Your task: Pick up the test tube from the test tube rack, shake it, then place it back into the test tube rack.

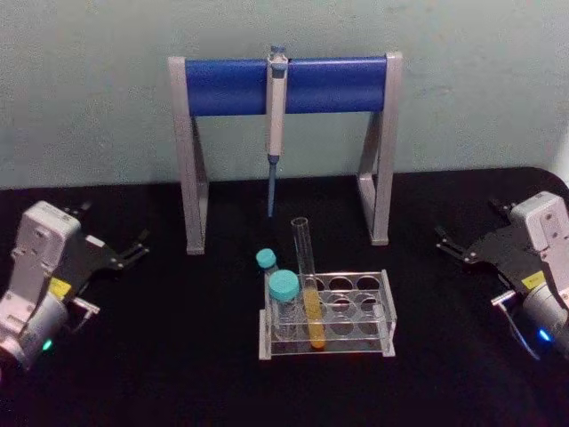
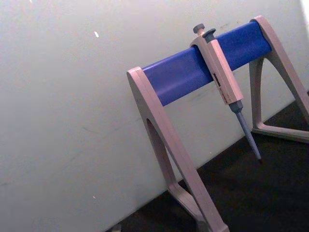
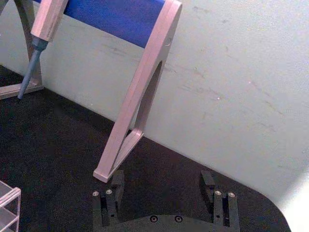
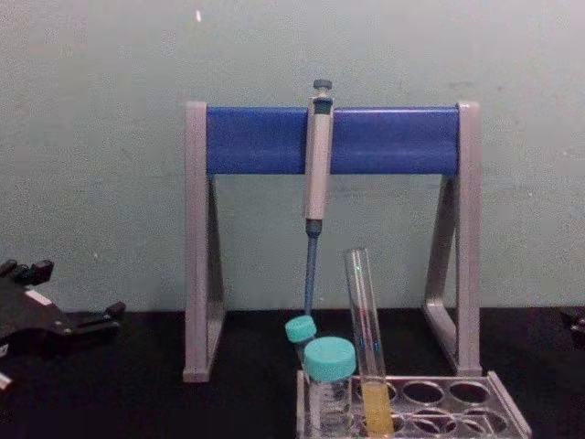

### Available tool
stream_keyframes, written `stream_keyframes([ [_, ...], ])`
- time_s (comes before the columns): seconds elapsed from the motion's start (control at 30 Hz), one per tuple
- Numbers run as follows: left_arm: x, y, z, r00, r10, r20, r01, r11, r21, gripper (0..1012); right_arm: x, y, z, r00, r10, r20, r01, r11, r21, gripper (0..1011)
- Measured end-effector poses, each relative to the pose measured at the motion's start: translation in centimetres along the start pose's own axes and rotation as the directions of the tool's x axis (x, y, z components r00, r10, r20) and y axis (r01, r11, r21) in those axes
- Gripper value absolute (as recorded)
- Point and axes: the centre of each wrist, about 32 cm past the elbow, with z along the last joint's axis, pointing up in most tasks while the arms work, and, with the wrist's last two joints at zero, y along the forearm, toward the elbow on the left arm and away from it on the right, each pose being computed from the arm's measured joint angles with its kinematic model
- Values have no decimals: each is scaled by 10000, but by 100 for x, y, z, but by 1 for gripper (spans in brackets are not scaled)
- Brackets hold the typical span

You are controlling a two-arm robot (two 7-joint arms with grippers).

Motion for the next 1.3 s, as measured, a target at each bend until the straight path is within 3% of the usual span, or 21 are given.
stream_keyframes([
  [0.57,0,0,0,10000,0,0,0,10000,-1,1001,0,-1,2,10000,-1,-3,1,10000,7,1000],
  [0.73,0,0,0,10000,0,0,0,10000,0,1001,-5,-48,54,9998,181,-57,-180,9997,154,1000],
  [0.97,0,0,0,10000,0,0,0,10000,-1,1001,-18,-181,177,9913,976,-879,-933,9943,514,1000],
  [1.1,0,0,0,10000,0,0,0,10000,0,1001,-34,-246,258,9695,1790,-1672,-1676,9826,803,1000],
  [1.2,0,0,0,10000,0,0,0,10000,0,1001,-43,-267,325,9408,2503,-2284,-2317,9671,1053,1000],
  [1.3,0,0,0,10000,0,0,0,10000,-1,1001,-63,-260,388,8961,3301,-2967,-3059,9437,1262,1000],
])
